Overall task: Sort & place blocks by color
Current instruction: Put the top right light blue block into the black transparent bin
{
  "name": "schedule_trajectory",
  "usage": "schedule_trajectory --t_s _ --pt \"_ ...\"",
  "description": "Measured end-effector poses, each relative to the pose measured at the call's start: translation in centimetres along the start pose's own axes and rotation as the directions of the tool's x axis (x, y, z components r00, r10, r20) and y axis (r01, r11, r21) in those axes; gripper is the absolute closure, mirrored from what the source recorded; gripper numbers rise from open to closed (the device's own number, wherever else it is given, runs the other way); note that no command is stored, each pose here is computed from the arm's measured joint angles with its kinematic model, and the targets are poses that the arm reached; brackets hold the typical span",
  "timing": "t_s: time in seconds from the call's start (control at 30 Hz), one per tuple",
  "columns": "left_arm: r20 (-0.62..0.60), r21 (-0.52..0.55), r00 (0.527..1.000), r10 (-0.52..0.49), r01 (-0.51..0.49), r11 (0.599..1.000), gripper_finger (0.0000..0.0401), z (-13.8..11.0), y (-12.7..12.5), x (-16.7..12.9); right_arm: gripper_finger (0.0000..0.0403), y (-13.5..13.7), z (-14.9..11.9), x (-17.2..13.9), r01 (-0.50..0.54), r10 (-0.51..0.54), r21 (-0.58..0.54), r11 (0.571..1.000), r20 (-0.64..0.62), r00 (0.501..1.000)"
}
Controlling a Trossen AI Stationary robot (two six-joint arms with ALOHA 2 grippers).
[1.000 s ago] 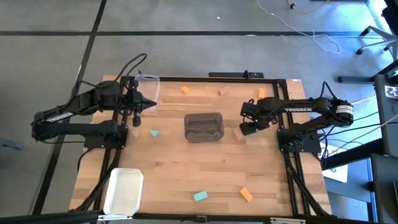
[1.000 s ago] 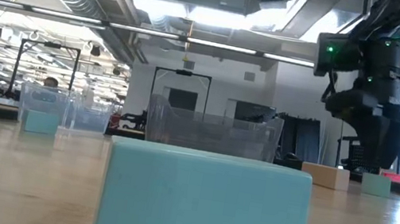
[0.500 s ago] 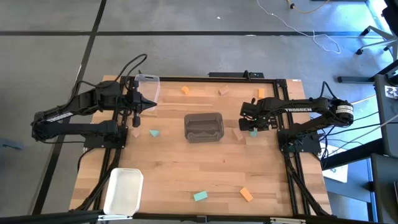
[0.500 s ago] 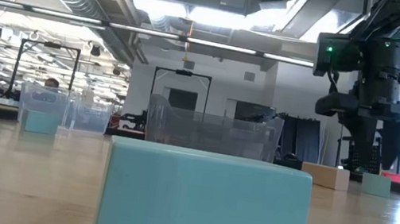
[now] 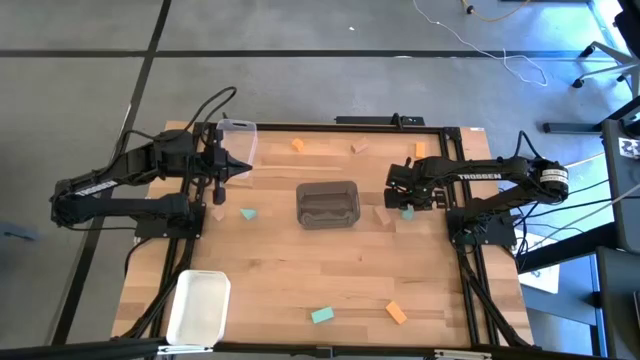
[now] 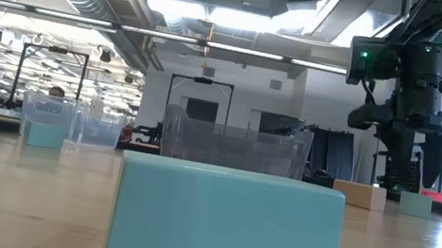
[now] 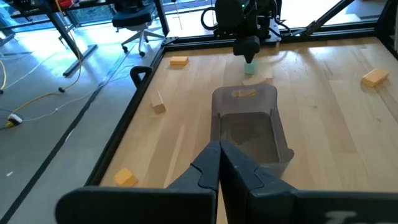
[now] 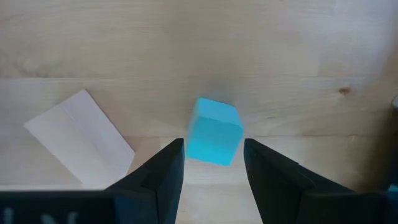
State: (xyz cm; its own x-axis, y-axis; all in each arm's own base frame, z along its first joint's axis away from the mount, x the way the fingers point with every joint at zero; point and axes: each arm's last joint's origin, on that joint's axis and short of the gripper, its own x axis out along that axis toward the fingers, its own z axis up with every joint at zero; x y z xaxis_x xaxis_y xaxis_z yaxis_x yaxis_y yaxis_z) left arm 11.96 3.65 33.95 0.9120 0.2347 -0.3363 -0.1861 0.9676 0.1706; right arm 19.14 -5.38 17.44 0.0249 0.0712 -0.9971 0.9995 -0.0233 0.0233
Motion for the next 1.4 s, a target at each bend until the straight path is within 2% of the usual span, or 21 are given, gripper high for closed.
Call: schedule_trajectory --t_s 0.13,0.37,0.53,0.7,0.93,1.17,1.33,1.4 --pt "0.002 0.042 1.0 -0.012 0.012 0.999 0.0401 0.0 0.0 0.0 0.0234 0.0 0.0 0.0 0.002 -0.002 0.0 1.0 0.005 1.0" --pt "-0.007 0.049 1.0 -0.014 0.014 0.999 0.0401 0.1 0.0 0.1 0.0234 0.0 0.1 0.0 0.005 -0.006 0.041 0.999 0.019 1.0" --pt "-0.016 0.09 1.0 -0.003 0.004 0.996 0.0401 2.6 0.5 -0.4 0.0234 0.0 0.1 0.0 0.007 -0.008 0.046 0.999 0.028 1.0" --pt "-0.156 0.097 0.987 0.045 -0.03 0.995 0.0401 5.4 1.3 -0.8 0.0234 0.0 -0.1 0.0 0.008 -0.01 0.04 0.999 0.03 0.999" --pt "-0.306 0.083 0.952 0.015 0.011 0.997 0.0401 7.4 1.8 0.7 0.0234 0.0 -0.2 0.1 0.008 -0.011 0.065 0.998 0.033 0.999" --pt "-0.304 0.121 0.953 -0.006 0.045 0.992 0.0401 9.2 1.8 1.6 0.0234 0.1 -0.4 0.1 0.009 -0.014 0.101 0.995 0.046 0.999" --pt "-0.281 0.157 0.96 -0.011 0.057 0.986 0.0401 10.5 1.7 1.1 0.0234 -0.2 -0.6 0.9 0.011 -0.016 0.121 0.993 0.042 0.999" --pt "-0.286 0.166 0.958 -0.009 0.059 0.984 0.0401 10.8 1.6 0.7 0.0234 -0.4 -0.6 1.6 -0.022 0.019 0.128 0.991 0.019 1.0"
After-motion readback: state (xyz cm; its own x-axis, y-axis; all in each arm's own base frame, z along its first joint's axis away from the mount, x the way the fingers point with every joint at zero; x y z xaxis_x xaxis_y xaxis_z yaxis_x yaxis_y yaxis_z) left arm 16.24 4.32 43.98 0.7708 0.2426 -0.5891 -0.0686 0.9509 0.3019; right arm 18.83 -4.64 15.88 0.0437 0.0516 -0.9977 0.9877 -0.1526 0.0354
